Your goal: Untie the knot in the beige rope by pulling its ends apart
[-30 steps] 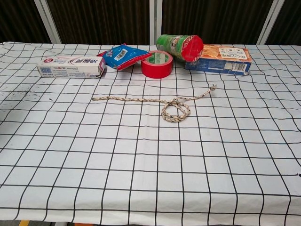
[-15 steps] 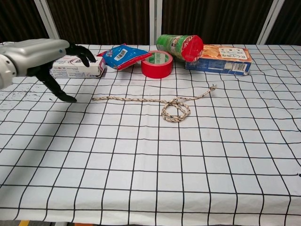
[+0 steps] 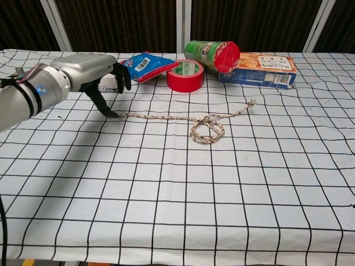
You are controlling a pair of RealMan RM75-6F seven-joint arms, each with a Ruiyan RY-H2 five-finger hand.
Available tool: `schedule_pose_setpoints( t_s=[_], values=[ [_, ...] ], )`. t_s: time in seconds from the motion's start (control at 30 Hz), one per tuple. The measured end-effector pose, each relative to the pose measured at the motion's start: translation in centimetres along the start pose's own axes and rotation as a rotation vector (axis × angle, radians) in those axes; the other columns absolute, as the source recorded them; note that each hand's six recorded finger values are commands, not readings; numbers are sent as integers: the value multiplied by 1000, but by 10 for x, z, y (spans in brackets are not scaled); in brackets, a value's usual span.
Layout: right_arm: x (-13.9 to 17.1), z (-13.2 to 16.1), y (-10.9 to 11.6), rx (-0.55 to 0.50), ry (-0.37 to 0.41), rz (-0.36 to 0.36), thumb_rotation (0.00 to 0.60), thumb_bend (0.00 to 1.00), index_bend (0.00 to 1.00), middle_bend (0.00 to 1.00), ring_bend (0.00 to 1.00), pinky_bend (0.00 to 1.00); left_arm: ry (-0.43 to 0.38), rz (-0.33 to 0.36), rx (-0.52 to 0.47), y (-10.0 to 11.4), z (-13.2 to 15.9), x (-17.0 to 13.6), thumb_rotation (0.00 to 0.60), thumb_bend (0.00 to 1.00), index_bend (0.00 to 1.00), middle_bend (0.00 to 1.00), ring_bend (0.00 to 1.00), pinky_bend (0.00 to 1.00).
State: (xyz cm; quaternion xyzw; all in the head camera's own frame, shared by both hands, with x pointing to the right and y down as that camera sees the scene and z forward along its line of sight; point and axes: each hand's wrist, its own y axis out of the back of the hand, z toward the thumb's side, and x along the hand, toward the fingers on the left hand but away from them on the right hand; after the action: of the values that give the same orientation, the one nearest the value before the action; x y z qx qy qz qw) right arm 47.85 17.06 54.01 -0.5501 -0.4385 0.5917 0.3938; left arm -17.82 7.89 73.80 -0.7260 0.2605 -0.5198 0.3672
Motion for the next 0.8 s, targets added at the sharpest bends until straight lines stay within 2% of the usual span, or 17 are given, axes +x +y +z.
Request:
schedule_pose_setpoints(
  t_s=[0.37, 0.8],
  values=[
    [1, -7, -2, -1, -20, 11, 600, 309, 0, 0, 0, 0, -22, 1, -1, -10, 26, 13, 600, 128, 402, 418, 165, 130],
    [-2, -12, -9, -12, -32, 30, 600, 309, 0, 0, 0, 0, -6, -11, 132, -10, 34, 22, 600, 139, 447, 423, 190, 128]
  ],
)
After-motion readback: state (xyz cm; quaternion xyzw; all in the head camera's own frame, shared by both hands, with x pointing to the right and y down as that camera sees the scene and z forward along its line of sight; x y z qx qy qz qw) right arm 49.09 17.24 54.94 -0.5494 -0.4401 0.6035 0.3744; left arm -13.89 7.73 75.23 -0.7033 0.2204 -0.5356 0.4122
